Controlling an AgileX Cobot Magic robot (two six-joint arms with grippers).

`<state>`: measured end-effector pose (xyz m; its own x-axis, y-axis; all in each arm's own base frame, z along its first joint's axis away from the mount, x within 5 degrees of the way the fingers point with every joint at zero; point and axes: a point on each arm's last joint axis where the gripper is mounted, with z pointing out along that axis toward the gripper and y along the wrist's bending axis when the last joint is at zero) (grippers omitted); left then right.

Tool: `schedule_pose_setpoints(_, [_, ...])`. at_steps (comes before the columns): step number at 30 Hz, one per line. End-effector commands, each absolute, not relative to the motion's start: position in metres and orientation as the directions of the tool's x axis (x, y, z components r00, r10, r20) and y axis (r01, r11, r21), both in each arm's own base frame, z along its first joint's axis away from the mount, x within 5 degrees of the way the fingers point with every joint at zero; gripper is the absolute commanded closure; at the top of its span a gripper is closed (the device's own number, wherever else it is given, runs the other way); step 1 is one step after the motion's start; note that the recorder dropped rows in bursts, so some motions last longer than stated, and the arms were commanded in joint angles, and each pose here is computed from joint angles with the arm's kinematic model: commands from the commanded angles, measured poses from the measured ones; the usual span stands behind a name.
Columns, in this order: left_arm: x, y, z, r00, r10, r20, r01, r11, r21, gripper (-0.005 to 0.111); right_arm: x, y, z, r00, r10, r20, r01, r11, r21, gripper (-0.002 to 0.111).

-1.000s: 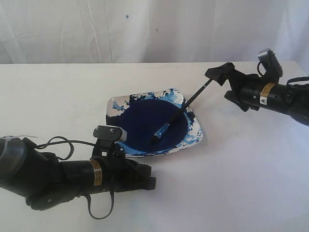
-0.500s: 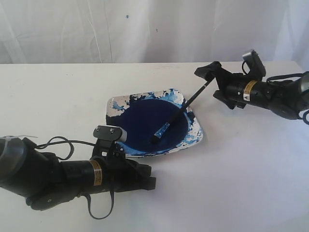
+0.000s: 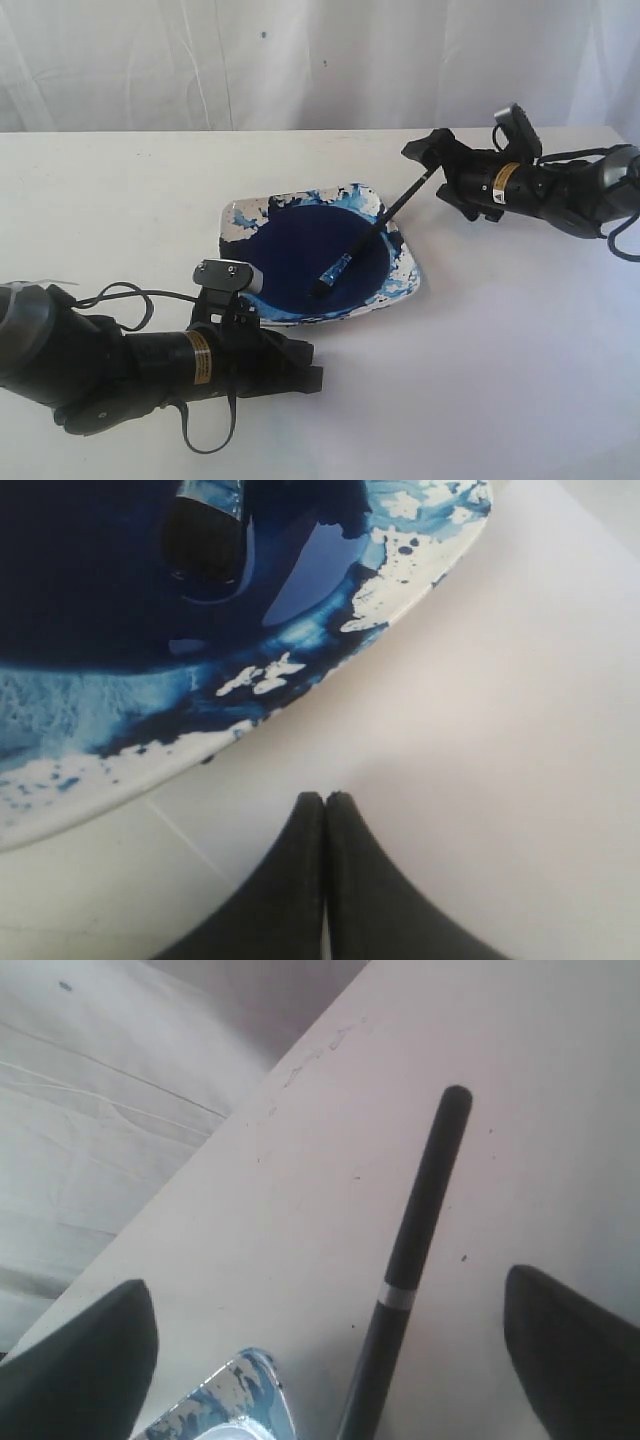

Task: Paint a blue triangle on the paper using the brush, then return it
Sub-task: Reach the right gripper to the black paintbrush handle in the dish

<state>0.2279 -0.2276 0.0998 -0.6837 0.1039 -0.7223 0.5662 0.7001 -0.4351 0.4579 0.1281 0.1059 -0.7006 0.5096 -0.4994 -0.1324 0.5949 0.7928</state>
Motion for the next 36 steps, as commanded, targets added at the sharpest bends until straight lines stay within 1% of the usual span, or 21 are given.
schedule_pose_setpoints(1, [0.226, -0.227, 0.100, -0.687, 0.117, -0.717, 0.566, 0.705, -0.427, 0.107, 0.462, 0.140, 0.111, -0.696, 0.495, -0.519, -0.138, 0.617, 0.775, 0.026])
schedule_pose_setpoints(5, [0.226, -0.227, 0.100, -0.687, 0.117, -0.717, 0.566, 0.705, -0.427, 0.107, 0.464, 0.147, 0.112, -0.696, 0.495, -0.520, -0.101, 0.650, 0.754, 0.026])
schedule_pose_setpoints(13, [0.226, -0.227, 0.100, -0.687, 0.117, -0.717, 0.566, 0.705, -0.427, 0.107, 0.464, 0.147, 0.110, -0.698, 0.539, -0.471, -0.025, 0.639, 0.769, 0.026])
schedule_pose_setpoints(20, [0.226, -0.227, 0.100, -0.687, 0.117, -0.717, 0.566, 0.705, -0.427, 0.107, 0.464, 0.148, 0.110, -0.699, 0.538, -0.470, -0.028, 0.637, 0.771, 0.034])
schedule_pose_setpoints(26, [0.226, -0.227, 0.100, -0.687, 0.117, -0.717, 0.566, 0.705, -0.427, 0.107, 0.462, 0.153, 0.110, -0.705, 0.530, -0.471, -0.033, 0.638, 0.769, 0.034])
schedule_pose_setpoints(29, [0.226, -0.227, 0.100, -0.687, 0.117, -0.717, 0.566, 0.705, -0.427, 0.107, 0.462, 0.155, 0.107, -0.704, 0.525, -0.478, -0.006, 0.669, 0.743, 0.034])
schedule_pose_setpoints(32, [0.226, -0.227, 0.100, -0.687, 0.117, -0.717, 0.566, 0.705, -0.427, 0.107, 0.462, 0.158, 0.106, -0.708, 0.522, -0.476, -0.010, 0.666, 0.746, 0.034])
schedule_pose_setpoints(36, [0.226, -0.227, 0.100, -0.687, 0.117, -0.717, 0.566, 0.705, -0.427, 0.107, 0.465, 0.163, 0.089, -0.727, 0.537, -0.427, 0.007, 0.629, 0.778, 0.034])
